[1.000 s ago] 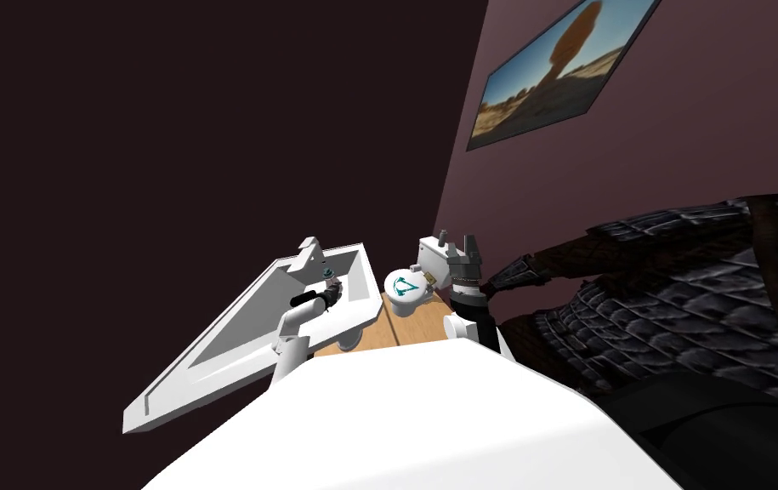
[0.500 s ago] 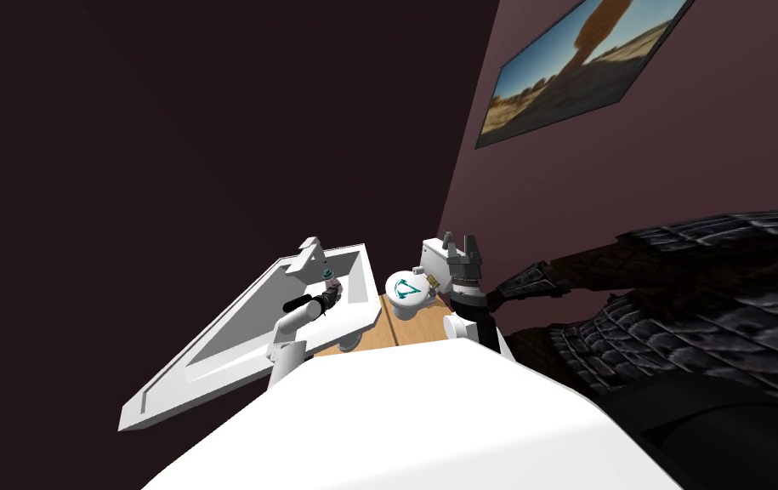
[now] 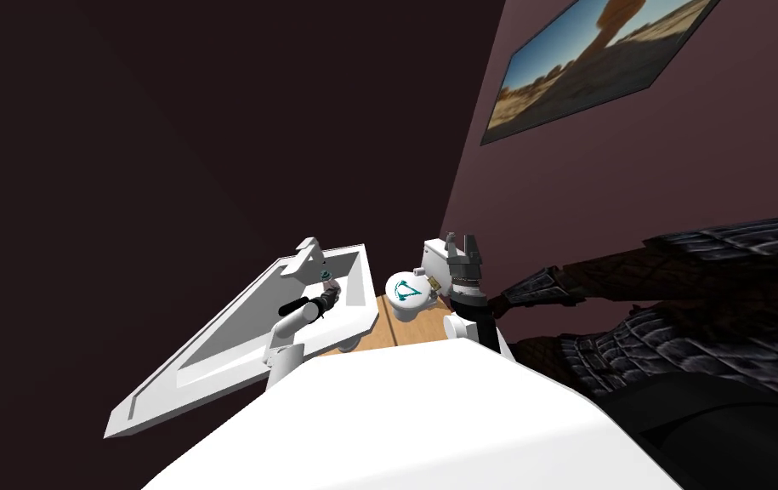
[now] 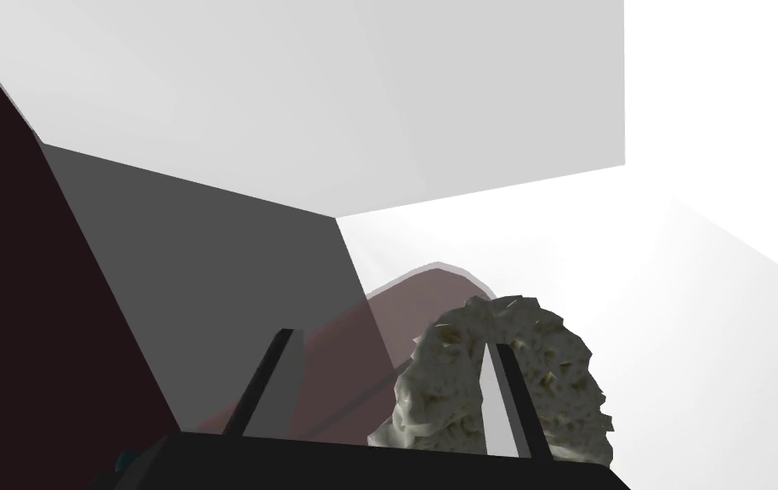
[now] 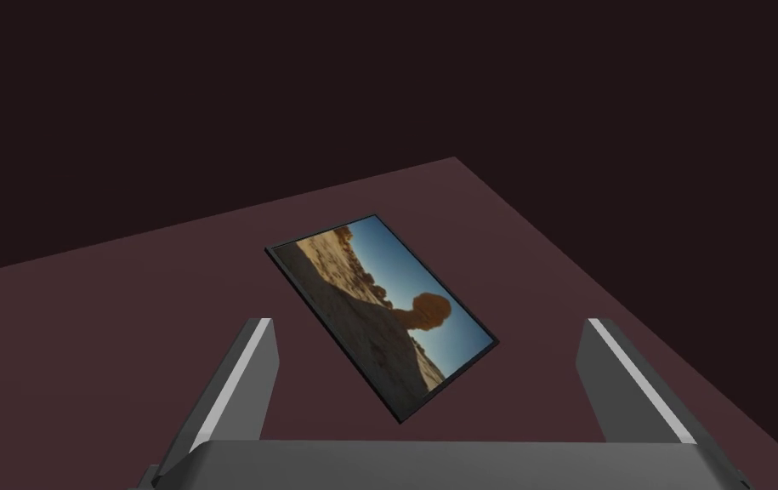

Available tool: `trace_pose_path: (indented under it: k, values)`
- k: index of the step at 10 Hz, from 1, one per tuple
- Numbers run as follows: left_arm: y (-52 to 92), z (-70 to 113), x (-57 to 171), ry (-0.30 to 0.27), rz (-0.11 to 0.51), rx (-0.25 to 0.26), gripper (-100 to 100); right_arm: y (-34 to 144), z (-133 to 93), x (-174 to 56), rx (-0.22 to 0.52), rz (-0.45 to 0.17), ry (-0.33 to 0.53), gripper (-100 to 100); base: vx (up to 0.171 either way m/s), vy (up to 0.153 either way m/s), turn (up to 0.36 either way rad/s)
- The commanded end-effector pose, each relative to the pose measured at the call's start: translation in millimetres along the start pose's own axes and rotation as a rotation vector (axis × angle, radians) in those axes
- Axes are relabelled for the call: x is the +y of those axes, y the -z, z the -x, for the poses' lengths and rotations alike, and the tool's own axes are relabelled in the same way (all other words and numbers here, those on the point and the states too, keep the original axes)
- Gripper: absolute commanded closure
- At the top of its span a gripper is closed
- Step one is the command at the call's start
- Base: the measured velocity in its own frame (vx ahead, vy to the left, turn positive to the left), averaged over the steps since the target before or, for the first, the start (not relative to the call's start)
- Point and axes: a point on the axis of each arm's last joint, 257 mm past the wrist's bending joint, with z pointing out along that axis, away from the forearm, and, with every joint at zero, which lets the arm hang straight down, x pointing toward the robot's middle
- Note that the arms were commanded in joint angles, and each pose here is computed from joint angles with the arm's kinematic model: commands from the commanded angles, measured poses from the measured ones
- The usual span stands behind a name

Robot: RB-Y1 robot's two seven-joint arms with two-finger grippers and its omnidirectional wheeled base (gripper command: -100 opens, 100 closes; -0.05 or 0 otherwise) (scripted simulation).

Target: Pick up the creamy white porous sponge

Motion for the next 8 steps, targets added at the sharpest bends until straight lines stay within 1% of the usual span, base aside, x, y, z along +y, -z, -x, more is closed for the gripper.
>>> trace_pose_path:
  k: [1,4,5,6,7,8]
  values:
    - [0.0,0.0,0,0.0,0.0,0.0,100,0.0,0,0,0.0,0.0,0.0,0,0.0,0.0,0.0]
    - [0.0,-0.1,0,-0.001,0.0,0.0,100,0.0,0,0,0.0,0.0,0.0,0,0.0,0.0,0.0]
    - [0.0,-0.1,0,-0.001,0.001,0.0,0,0.0,0,0,0.0,0.0,0.0,0,0.0,0.0,0.0]
    - [-4.6,-0.3,-6,-0.002,0.008,-0.01,100,0.0,0,0,0.0,0.0,0.0,0,-0.06,0.049,-0.151]
    - [-4.6,-0.3,-6,0.009,0.008,-0.011,100,-0.1,0,0,0.0,0.0,0.0,0,-0.064,0.068,-0.116]
    - [-9.1,-0.6,-10,-0.009,0.019,-0.022,100,0.0,0,0,0.0,0.0,0.0,0,-0.086,0.076,-0.142]
